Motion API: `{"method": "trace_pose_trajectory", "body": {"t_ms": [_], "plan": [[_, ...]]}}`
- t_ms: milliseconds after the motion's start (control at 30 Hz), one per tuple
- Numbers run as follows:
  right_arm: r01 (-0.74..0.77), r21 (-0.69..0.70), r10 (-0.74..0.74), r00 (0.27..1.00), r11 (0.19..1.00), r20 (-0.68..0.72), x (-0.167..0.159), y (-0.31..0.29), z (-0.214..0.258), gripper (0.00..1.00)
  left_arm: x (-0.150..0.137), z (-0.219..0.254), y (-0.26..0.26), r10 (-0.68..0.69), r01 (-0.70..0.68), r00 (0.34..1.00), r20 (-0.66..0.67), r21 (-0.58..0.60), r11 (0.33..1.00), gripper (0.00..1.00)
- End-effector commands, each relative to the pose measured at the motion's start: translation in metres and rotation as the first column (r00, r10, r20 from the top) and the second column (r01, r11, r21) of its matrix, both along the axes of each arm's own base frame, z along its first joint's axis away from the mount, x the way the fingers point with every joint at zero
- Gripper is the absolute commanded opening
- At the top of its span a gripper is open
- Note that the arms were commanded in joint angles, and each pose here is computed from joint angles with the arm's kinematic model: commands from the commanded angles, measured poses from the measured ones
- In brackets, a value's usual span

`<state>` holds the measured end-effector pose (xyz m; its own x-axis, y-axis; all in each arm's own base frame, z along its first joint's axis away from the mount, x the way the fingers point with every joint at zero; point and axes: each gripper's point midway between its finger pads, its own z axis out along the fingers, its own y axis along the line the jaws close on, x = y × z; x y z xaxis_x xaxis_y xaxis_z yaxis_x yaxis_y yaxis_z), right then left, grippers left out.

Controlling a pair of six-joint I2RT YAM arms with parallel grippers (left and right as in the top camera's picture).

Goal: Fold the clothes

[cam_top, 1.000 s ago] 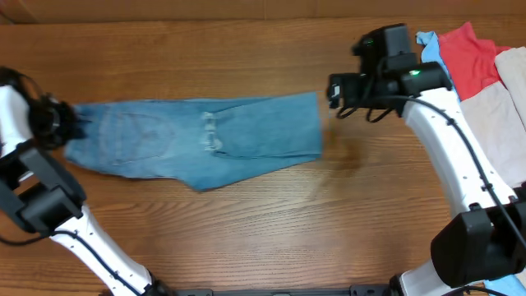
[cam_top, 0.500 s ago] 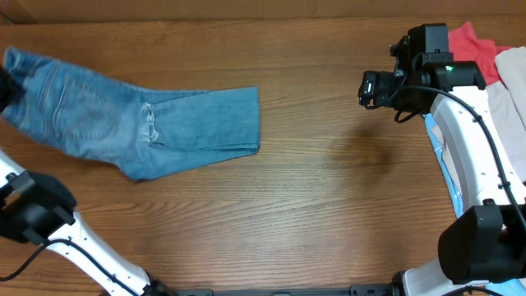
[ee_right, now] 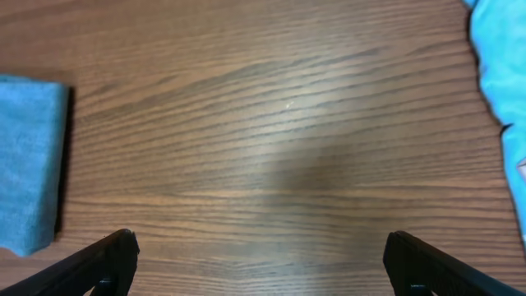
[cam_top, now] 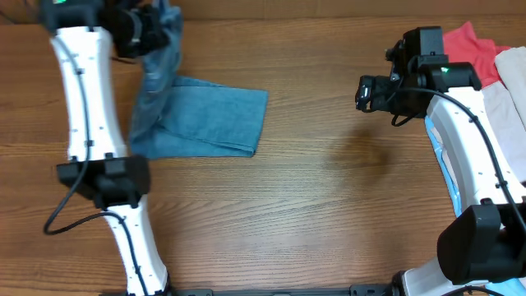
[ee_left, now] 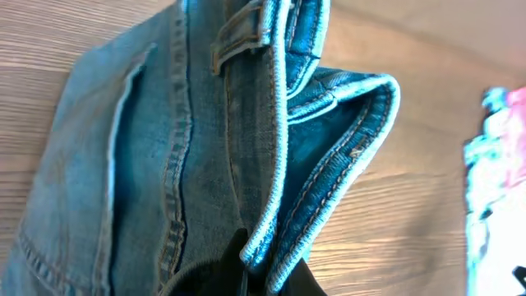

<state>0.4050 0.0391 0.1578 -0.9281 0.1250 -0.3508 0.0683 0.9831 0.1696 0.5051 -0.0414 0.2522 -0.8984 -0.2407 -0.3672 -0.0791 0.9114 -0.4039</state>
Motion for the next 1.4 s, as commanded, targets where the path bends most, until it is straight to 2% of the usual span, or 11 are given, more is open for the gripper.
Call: {"method": "trace_pose_trajectory", "body": {"t_ms": [0, 133, 767, 800, 833, 867, 900, 933, 967, 1200, 1367], "plan": [[-0.008, -0.005, 0.008, 1.000, 1.000, -0.012, -0.004, 0.003, -0.004, 1.00, -0.007, 0.003, -0.023, 0.003, -0.005, 1.000, 0.013, 0.164, 0.986, 0.04], [-0.008, -0.005, 0.008, 1.000, 1.000, -0.013, -0.004, 0.003, -0.004, 1.00, -0.017, -0.028, -0.049, -0.024, 0.040, 0.997, -0.070, 0.249, 0.968, 0.04], [-0.014, 0.009, 0.014, 1.000, 1.000, -0.013, -0.004, 0.006, -0.004, 1.00, -0.051, -0.102, -0.100, -0.082, 0.154, 0.955, -0.285, 0.241, 0.958, 0.05], [-0.014, 0.008, 0.014, 1.000, 1.000, -0.013, -0.004, 0.006, -0.004, 1.00, -0.053, -0.102, -0.105, -0.094, 0.164, 0.953, -0.289, 0.228, 0.960, 0.12], [-0.014, 0.008, 0.014, 1.000, 1.000, -0.014, -0.004, 0.006, -0.004, 1.00, -0.056, -0.101, -0.112, -0.114, 0.178, 0.948, -0.296, 0.198, 0.964, 0.35], [-0.013, 0.009, 0.014, 1.000, 1.000, -0.014, -0.004, 0.006, -0.004, 1.00, -0.059, -0.100, -0.122, -0.159, 0.210, 0.941, -0.300, 0.147, 0.966, 0.47], [-0.014, 0.008, 0.014, 1.000, 1.000, -0.014, -0.004, 0.006, -0.004, 1.00, -0.066, -0.092, -0.144, -0.299, 0.318, 0.913, -0.278, 0.027, 0.948, 0.67], [-0.014, 0.008, 0.014, 1.000, 1.000, -0.016, -0.005, 0.006, -0.004, 1.00, -0.071, -0.082, -0.158, -0.386, 0.382, 0.889, -0.245, -0.065, 0.922, 0.74], [-0.014, 0.008, 0.014, 1.000, 1.000, -0.018, -0.005, 0.006, -0.004, 1.00, -0.073, -0.068, -0.164, -0.440, 0.418, 0.875, -0.201, -0.143, 0.897, 0.77], [-0.014, 0.008, 0.014, 1.000, 1.000, -0.017, -0.005, 0.006, -0.004, 1.00, -0.028, -0.036, -0.083, -0.226, 0.220, 0.968, -0.104, -0.073, 0.973, 0.77], [-0.139, 0.130, 0.140, 0.990, 0.982, -0.006, -0.010, 0.033, 0.001, 1.00, -0.007, -0.049, -0.011, -0.059, 0.071, 0.994, -0.097, 0.127, 0.989, 0.76]]}}
